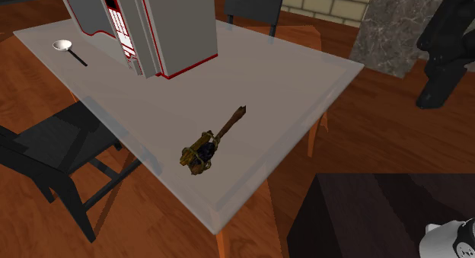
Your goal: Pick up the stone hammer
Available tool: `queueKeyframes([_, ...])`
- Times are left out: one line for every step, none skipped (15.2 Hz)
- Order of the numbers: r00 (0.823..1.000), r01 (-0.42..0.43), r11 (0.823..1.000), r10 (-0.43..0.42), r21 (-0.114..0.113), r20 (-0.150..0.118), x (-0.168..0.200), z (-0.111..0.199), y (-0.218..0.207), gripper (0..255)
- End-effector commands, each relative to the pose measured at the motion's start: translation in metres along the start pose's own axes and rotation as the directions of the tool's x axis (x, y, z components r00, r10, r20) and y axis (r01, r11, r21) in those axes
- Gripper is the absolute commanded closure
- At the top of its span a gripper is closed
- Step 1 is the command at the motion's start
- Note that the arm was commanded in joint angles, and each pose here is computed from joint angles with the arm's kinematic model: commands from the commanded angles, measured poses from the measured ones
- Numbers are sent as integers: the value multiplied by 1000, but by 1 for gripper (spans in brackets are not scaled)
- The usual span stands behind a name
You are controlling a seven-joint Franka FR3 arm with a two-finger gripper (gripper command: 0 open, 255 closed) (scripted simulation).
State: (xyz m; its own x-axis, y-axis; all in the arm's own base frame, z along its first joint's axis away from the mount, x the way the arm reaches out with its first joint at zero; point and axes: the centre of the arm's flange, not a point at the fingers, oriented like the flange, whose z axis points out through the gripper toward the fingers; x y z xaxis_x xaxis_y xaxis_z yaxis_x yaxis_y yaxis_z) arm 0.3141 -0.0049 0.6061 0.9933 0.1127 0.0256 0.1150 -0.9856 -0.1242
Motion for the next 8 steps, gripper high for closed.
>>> queueKeyframes([1000, 0, 1000, 0, 0, 0, 0, 0, 0, 0])
queueKeyframes([1000, 16, 1000, -16, 2, 5, 4, 6, 12, 0])
queueKeyframes([999, 31, 1000, -31, 3, 11, 8, 12, 23, 0])
queueKeyframes([999, 47, 999, -47, 5, 16, 12, 18, 35, 0])
queueKeyframes([998, 63, 998, -63, 7, 22, 17, 24, 46, 0])
queueKeyframes([997, 78, 997, -78, 9, 27, 21, 30, 58, 0])
queueKeyframes([995, 94, 996, -94, 11, 32, 26, 36, 69, 0])
queueKeyframes([993, 109, 994, -110, 13, 38, 31, 42, 80, 0])
